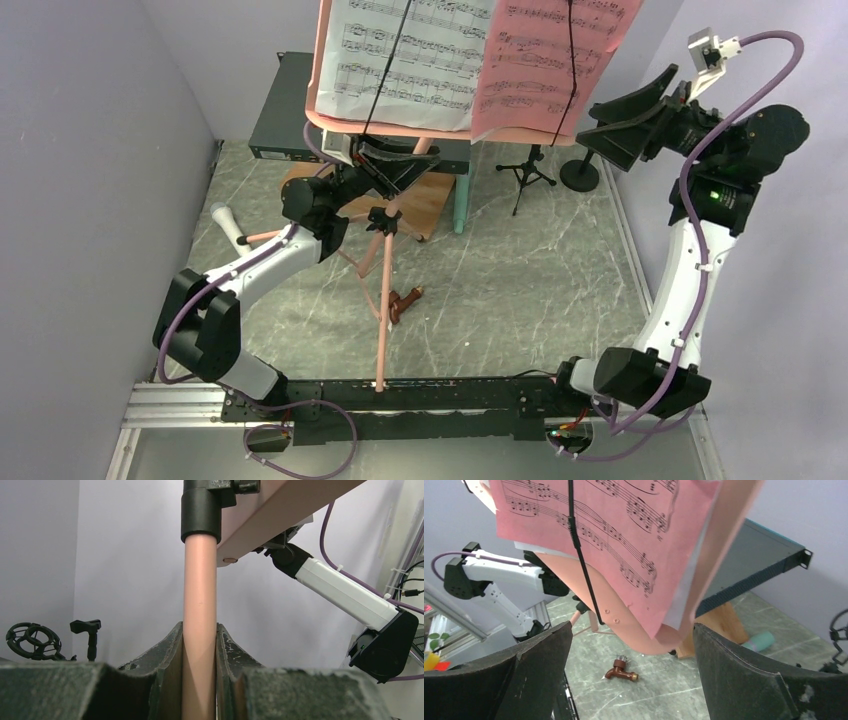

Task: Pack up the instrument practice props
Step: Place the music stand at the center of the board.

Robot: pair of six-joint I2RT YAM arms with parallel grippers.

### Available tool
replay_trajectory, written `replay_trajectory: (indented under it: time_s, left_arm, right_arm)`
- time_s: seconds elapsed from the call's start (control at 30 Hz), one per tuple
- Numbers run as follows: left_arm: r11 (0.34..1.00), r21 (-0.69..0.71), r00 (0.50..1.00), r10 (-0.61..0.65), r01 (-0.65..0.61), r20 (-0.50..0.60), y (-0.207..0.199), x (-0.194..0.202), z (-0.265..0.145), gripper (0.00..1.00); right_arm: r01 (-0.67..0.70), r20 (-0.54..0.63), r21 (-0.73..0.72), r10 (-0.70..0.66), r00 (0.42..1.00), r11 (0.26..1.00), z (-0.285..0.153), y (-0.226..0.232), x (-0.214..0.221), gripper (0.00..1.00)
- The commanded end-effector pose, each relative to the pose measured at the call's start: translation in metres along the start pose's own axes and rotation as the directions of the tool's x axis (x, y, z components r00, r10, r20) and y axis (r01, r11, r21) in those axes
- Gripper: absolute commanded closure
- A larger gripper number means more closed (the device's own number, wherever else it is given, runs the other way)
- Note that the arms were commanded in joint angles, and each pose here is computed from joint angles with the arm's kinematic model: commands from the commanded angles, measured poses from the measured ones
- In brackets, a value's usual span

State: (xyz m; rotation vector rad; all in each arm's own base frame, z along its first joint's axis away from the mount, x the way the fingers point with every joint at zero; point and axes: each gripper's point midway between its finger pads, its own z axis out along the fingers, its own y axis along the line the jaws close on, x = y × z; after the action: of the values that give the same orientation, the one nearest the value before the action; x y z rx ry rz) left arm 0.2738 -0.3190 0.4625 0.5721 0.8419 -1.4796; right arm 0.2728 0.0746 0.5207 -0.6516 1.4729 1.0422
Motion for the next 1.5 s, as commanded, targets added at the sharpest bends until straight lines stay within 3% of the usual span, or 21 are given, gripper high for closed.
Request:
replay_trajectory:
  time_s: [0.0,0.2,0.4,0.67,0.73,0.97,1.17,1.27,1.47]
  left_arm:
    - [0.960,0.143,0.925,0.182,-0.241,0.333,-0.085,-0.111,0.008,1.00]
    - [0.960,0.160,0.927,0.166,-0.230,0.336,-0.087,-0.111,0.008,1.00]
    - [0.959,0.179,0.929,0.148,-0.218,0.338,-0.089,-0.111,0.008,1.00]
    - [0.957,0.194,0.933,0.141,-0.214,0.330,-0.093,-0.112,0.009,1.00]
    - [0.958,0.195,0.934,0.138,-0.211,0.331,-0.092,-0.112,0.009,1.00]
    - [0.964,0.178,0.937,0.132,-0.197,0.322,-0.083,-0.106,0.010,1.00]
    - [0.969,0.163,0.954,0.135,-0.184,0.269,-0.072,-0.095,0.016,1.00]
    - [0.972,0.153,0.963,0.139,-0.177,0.231,-0.064,-0.086,0.018,1.00]
    - [0.977,0.124,0.978,0.156,-0.173,0.138,-0.045,-0.062,0.021,1.00]
  right_arm:
    - [0.045,-0.002,0.031,-0.045,0.999,0.999,-0.011,0.010,-0.010,0.08]
    - [0.004,0.035,0.064,-0.006,0.999,0.998,-0.011,-0.009,-0.015,0.09]
    - [-0.016,0.024,-0.052,0.017,1.000,0.999,0.019,-0.005,-0.019,0.09]
    - [-0.012,0.033,-0.099,0.015,0.999,0.995,0.032,-0.001,-0.024,0.11]
    - [-0.033,0.028,-0.116,0.037,0.999,0.993,0.034,0.001,-0.023,0.17]
    - [0.014,-0.001,-0.161,-0.015,1.000,0.987,0.036,0.012,-0.023,0.56]
    - [0.069,-0.014,-0.152,-0.072,0.997,0.986,0.030,0.009,-0.030,0.80]
    - [0.105,-0.022,-0.145,-0.109,0.994,0.984,0.026,0.005,-0.034,0.86]
    - [0.190,-0.054,-0.167,-0.201,0.978,0.968,0.023,-0.001,-0.037,0.89]
